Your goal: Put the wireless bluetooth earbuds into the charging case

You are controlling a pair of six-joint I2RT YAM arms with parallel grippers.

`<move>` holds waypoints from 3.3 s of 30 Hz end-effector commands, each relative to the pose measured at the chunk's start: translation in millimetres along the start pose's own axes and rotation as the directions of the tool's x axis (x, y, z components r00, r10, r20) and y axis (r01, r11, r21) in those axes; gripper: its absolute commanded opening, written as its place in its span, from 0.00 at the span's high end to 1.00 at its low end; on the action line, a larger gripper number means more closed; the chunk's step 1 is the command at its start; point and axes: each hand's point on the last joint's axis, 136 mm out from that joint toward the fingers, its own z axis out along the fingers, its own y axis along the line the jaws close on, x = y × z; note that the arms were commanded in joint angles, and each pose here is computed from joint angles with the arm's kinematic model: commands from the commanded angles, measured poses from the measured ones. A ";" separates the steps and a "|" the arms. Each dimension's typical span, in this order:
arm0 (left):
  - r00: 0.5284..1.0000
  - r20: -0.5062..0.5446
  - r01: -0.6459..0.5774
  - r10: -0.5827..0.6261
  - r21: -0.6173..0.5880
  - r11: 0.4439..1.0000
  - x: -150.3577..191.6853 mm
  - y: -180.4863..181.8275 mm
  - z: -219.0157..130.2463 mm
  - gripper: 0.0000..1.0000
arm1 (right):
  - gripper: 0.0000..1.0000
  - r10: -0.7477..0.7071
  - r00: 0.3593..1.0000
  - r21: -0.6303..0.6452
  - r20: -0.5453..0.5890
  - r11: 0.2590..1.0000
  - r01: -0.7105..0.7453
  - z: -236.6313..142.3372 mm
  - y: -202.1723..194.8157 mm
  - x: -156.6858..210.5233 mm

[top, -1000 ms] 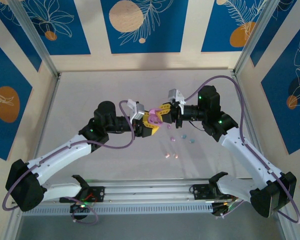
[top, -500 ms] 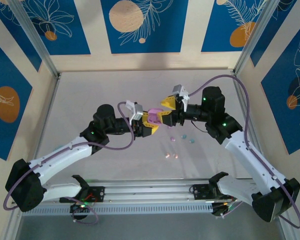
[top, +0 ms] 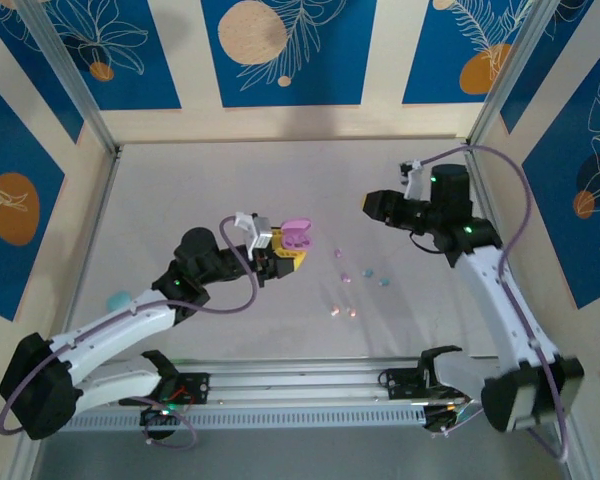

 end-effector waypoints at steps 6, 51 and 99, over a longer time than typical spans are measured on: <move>0.997 0.051 -0.058 0.058 -0.014 0.998 -12.9 -9.7 -18.7 0.70 | 0.61 0.200 0.935 0.364 -0.294 0.927 -0.084 76.0 -82.3 79.3; 0.997 0.060 -0.047 0.050 -0.051 0.998 -19.2 -10.0 -30.4 0.69 | 0.74 0.133 0.702 0.517 -0.700 0.773 0.369 122.6 -137.4 160.3; 0.989 -0.038 -0.144 0.140 -0.140 0.980 2.8 16.7 -34.8 0.69 | 0.81 0.144 0.794 -0.447 -0.591 0.761 -0.471 21.2 101.9 63.8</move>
